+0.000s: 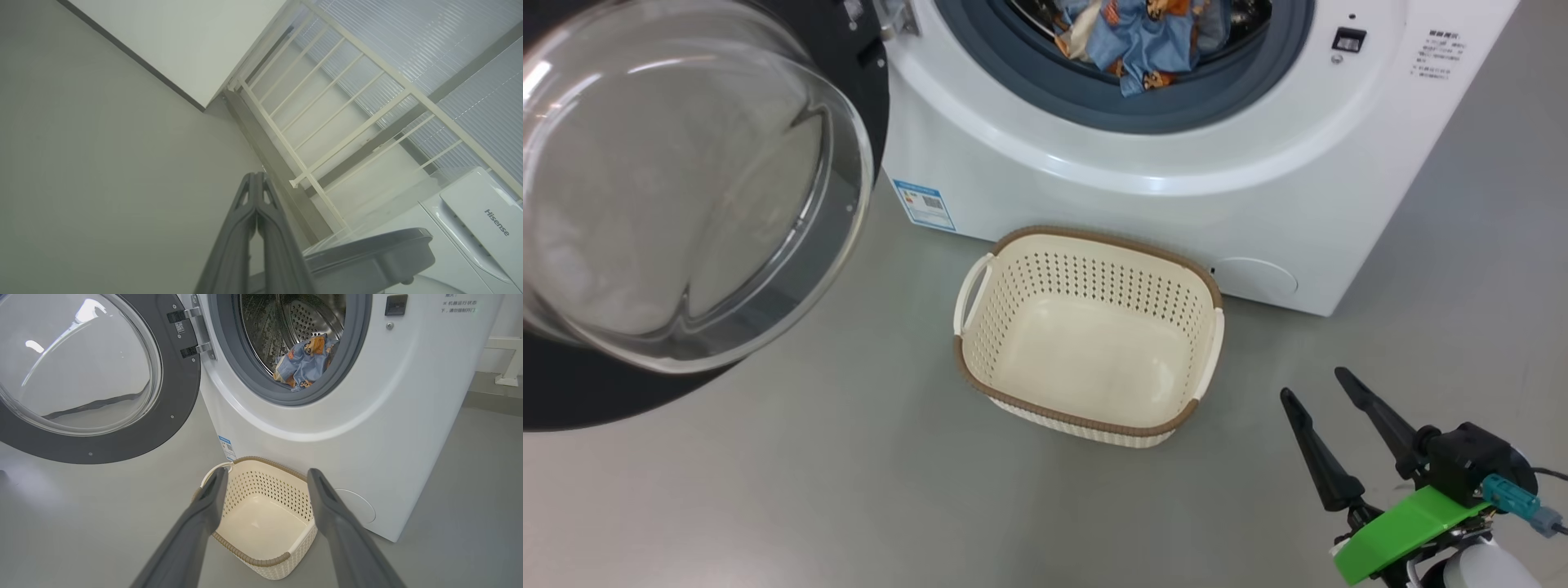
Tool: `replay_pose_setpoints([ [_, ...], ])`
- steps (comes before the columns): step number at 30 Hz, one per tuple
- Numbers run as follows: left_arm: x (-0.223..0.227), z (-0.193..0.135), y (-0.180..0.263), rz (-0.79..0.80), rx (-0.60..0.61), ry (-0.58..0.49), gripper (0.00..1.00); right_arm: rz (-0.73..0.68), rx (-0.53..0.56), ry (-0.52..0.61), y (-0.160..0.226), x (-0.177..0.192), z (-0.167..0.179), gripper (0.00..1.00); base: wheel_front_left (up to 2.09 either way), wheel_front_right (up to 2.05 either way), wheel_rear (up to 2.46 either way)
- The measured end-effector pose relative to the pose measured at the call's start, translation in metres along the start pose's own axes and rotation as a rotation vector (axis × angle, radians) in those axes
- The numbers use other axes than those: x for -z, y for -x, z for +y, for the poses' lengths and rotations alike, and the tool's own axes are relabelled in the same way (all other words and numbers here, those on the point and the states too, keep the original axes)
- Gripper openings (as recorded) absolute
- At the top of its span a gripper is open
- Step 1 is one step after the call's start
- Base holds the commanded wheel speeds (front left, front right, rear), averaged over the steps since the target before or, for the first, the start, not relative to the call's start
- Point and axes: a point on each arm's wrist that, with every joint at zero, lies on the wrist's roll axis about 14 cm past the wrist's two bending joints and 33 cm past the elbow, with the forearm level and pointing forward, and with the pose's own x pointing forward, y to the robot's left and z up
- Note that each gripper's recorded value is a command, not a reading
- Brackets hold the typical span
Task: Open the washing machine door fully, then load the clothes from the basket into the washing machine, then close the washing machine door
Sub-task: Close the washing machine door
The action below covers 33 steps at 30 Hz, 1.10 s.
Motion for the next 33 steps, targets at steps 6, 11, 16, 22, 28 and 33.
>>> replay_pose_setpoints([
  [6, 0.057, 0.003, -0.010, 0.257, -0.035, 0.060, 0.00, 0.013, 0.012, 0.008, -0.004, 0.007, -0.014, 1.00, 0.00, 0.00, 0.00],
  [11, 0.082, -0.003, -0.015, 0.346, -0.036, 0.053, 0.00, 0.022, 0.020, 0.006, -0.004, 0.011, -0.020, 1.00, 0.00, 0.00, 0.00],
  [16, 0.093, -0.004, -0.015, 0.408, -0.041, 0.032, 0.00, 0.029, 0.026, 0.004, -0.003, 0.014, -0.023, 1.00, 0.00, 0.00, 0.00],
  [22, 0.100, -0.006, -0.009, 0.494, -0.037, 0.024, 0.00, 0.025, 0.022, 0.007, -0.005, 0.012, -0.021, 1.00, 0.00, 0.00, 0.00],
  [28, 0.103, -0.014, 0.003, 0.587, 0.004, 0.014, 0.00, 0.007, 0.019, 0.019, -0.006, 0.004, -0.019, 1.00, 0.00, 0.00, 0.00],
  [33, 0.106, -0.019, 0.015, 0.647, 0.044, 0.042, 0.00, -0.009, 0.015, 0.026, -0.006, -0.004, -0.016, 1.00, 0.00, 0.00, 0.00],
])
